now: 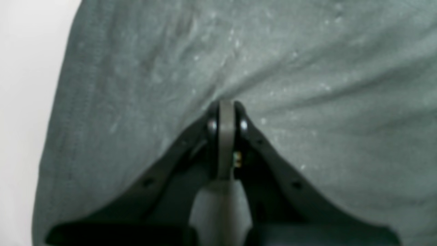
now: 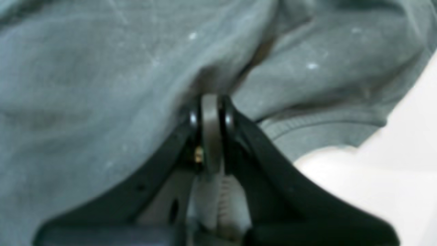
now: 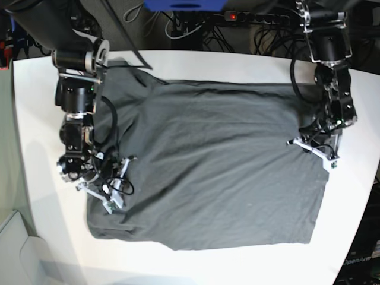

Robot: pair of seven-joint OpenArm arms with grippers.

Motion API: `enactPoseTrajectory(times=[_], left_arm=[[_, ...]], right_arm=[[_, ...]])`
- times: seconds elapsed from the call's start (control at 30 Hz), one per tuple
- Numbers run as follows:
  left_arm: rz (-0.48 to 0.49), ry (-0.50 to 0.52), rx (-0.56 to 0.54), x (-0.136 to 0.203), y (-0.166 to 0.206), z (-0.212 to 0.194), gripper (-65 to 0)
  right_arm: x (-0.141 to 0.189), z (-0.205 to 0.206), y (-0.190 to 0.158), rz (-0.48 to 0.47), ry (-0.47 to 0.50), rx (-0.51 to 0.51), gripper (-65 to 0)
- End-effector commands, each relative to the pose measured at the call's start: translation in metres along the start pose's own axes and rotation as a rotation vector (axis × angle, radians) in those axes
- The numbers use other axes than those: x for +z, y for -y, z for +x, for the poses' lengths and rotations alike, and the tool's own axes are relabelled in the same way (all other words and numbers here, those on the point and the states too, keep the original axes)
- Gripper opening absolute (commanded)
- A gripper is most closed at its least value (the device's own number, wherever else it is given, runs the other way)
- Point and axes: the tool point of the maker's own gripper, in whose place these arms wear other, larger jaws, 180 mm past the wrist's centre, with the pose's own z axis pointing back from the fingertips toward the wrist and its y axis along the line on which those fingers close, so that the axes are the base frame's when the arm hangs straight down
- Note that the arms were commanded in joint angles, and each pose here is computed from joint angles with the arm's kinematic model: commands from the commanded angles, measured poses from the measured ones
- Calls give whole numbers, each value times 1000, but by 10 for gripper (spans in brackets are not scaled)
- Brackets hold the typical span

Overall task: Layout the t-shirt on the table in an organized manner, then fold the t-shirt properly
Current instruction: 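Grasp the shirt's side edge with the right gripper and smooth it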

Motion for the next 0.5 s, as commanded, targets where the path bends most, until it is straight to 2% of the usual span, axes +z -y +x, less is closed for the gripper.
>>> enactPoseTrajectory(times=[0.0,0.1,0.23,0.37,0.47], left_arm=[[80,-100,-20,4,-25,-21,-650],[87,-107,-24,5,-29,-22,-650],[103,-107,-45,11,-37,-26,-650],[97,-70,-75,21,-32,-18,-650],[95,-112,-96,31,-30,-26,-650]], right_arm=[[3,4,3,-8,15,4,-644],[9,-23,-7,-16,-12,15,-644],[34,-65,-24,-52,-26,52,-644],[63,-89,-43,-76,-25,96,-644],[78,-96,-68,-53,-23,161,-644]])
